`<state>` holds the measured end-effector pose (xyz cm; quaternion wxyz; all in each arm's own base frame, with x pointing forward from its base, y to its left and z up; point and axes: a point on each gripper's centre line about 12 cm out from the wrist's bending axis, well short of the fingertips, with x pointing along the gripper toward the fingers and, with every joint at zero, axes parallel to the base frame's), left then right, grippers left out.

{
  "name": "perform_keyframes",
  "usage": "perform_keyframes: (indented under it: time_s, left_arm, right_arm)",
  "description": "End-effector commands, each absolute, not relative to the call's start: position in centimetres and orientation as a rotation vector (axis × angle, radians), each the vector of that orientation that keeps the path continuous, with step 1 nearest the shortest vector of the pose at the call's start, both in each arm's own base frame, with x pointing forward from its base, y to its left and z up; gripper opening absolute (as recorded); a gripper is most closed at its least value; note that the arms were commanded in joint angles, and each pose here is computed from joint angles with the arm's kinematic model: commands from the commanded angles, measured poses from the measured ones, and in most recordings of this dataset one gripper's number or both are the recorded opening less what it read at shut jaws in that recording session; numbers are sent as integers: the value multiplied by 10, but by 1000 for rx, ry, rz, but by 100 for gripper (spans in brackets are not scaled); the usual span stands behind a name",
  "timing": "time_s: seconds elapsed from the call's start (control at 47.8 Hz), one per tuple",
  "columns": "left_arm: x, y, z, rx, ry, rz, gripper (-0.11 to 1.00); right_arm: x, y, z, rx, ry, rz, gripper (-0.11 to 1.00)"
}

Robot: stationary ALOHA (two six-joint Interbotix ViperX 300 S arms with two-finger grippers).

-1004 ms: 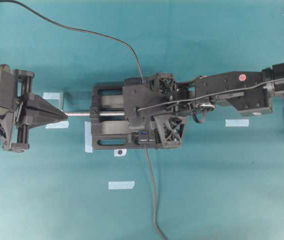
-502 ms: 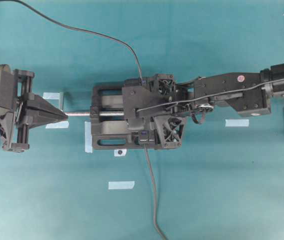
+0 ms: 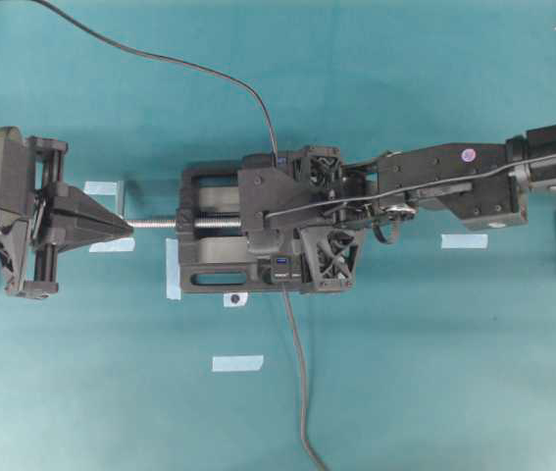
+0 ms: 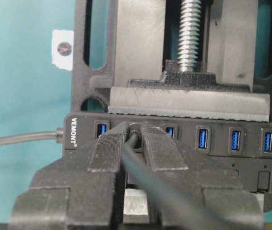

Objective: Insert the USB into the second port from the front of the fixed hub.
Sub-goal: 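Press the USB plug further into the second port with the right gripper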

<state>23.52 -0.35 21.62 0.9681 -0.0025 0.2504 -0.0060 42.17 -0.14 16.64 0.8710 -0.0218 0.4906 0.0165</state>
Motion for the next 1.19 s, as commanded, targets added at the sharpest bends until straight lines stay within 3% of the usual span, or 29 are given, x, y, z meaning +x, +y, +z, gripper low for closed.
perform_keyframes:
  time_s: [0.0, 1.171]
  left_arm:
    - [238, -4, 222, -4, 483, -12, 0]
    - [237, -4, 220, -5, 489, -12, 0]
  right_arm:
    - [423, 1, 169, -40, 1016, 34, 10]
    - [416, -2, 161, -18, 1064, 19, 10]
